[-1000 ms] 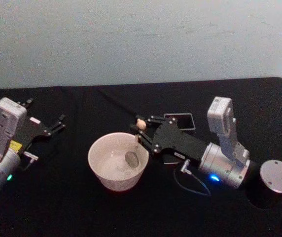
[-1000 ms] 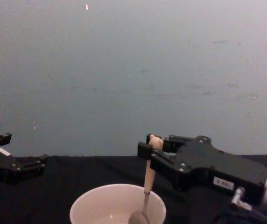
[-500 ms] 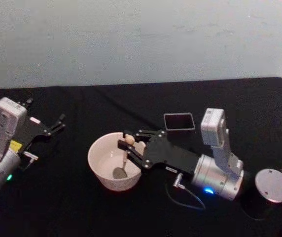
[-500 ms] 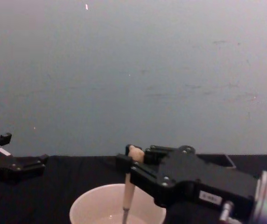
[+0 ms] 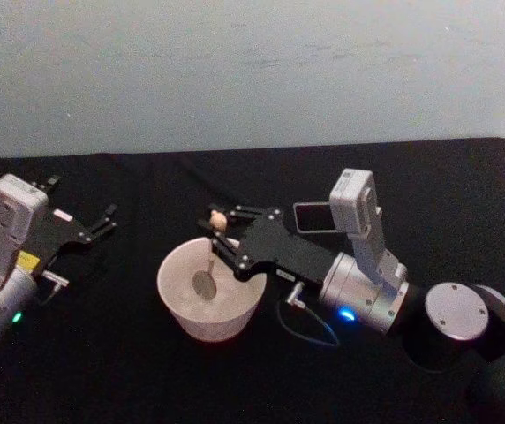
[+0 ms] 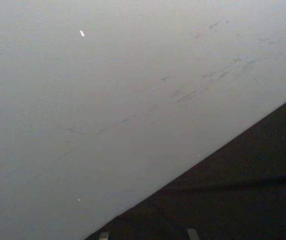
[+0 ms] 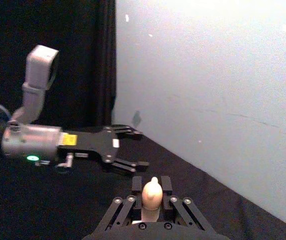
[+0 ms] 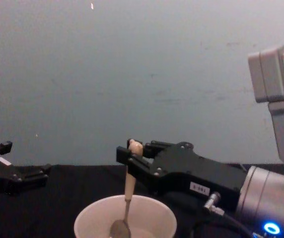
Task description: Pick up the stirring spoon with one hand, stir inside the cup, then place it back in its original position.
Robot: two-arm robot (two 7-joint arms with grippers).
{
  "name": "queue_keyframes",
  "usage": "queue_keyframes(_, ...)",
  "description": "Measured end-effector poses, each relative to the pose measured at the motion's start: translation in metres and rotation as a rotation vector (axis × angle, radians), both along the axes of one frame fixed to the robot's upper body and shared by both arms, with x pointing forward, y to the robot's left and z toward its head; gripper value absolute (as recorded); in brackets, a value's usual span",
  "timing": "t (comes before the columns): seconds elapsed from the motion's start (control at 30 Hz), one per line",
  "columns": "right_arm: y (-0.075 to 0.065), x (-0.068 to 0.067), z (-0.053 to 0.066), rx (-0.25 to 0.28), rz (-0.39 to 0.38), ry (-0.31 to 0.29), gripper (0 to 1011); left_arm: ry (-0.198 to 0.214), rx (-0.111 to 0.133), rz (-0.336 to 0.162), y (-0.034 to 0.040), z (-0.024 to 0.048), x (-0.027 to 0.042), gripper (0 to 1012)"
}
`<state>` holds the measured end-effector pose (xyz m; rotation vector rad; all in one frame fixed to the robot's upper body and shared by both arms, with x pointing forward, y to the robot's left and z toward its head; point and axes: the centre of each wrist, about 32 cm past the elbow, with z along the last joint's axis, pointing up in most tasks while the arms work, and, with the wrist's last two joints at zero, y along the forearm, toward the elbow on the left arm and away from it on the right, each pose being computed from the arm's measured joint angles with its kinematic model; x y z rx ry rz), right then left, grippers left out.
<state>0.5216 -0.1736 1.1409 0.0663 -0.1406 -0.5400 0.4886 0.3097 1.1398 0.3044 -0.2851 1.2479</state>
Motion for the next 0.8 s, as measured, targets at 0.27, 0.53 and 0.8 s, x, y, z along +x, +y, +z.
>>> queue_keyframes(0.27,-0.0052,0.0054,-0.0008,-0.005,-0.031,-0.002,214,0.0,0.0,0.0,0.0,0.0,0.0,1001)
queue_keyframes(0.53,-0.008,0.0061,-0.0006,-0.005,-0.038,-0.003,214,0.0,0.0,0.0,0.0,0.0,0.0,1001)
queue_keyframes(0.8,-0.0099,0.0064,-0.0006,-0.003,-0.044,-0.003,214,0.0,0.0,0.0,0.0,0.0,0.0,1001)
